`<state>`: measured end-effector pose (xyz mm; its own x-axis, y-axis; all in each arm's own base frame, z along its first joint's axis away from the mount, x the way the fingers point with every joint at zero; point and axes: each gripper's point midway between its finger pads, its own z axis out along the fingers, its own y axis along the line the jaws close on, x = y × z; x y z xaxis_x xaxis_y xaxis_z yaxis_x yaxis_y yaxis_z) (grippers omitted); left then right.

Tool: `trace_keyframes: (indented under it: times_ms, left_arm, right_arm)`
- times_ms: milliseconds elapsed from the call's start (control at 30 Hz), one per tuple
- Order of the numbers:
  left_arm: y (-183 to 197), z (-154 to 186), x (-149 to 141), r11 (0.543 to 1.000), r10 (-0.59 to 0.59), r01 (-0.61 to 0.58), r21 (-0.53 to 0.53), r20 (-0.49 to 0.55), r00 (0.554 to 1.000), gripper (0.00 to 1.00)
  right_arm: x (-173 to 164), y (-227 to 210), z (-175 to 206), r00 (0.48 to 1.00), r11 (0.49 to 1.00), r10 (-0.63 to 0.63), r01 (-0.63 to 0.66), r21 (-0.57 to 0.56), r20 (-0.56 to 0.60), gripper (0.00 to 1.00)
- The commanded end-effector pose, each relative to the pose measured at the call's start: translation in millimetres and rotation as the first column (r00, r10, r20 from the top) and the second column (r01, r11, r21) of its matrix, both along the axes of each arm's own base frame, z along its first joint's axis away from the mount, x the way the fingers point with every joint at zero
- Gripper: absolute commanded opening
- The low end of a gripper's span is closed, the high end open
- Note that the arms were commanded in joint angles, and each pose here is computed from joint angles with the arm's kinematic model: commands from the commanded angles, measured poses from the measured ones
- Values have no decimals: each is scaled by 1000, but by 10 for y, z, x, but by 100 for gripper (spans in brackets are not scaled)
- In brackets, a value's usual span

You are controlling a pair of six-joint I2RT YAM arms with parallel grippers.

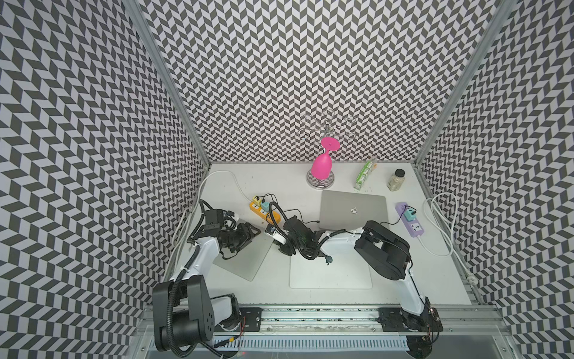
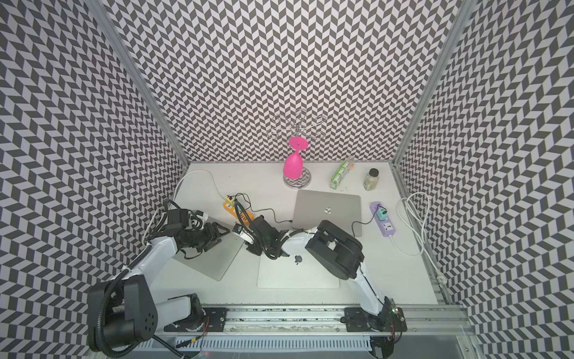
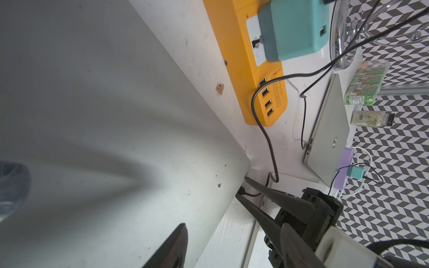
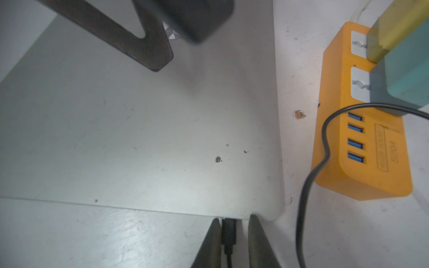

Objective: Unplug the laptop charger
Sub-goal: Remove the charging cable from the laptop.

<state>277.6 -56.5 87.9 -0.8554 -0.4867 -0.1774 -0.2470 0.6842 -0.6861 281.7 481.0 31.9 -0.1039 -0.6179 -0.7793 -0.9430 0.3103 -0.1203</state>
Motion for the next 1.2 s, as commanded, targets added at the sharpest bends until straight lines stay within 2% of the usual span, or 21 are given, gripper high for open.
trace_keyframes:
  times_ms: [0, 767, 967, 1167]
  left_arm:
    - [-24, 35, -16, 1000, -12, 12, 0, 8, 1000, 65]
    - [-54, 0, -1, 1000, -17, 17, 6, 6, 1000, 65]
    - [-58, 3, 1, 1000, -18, 18, 5, 7, 1000, 65]
    - [-55, 2, 2, 1000, -19, 19, 8, 8, 1000, 65]
  right_arm:
    - [10, 8, -121, 1000, 1000, -16, 16, -13, -17, 20]
    - [80, -61, 80, 996, 996, -91, 91, 25, 12, 21]
    - [35, -14, 44, 997, 998, -65, 65, 8, -37, 23]
    - [40, 17, -44, 996, 998, -58, 56, -24, -63, 18]
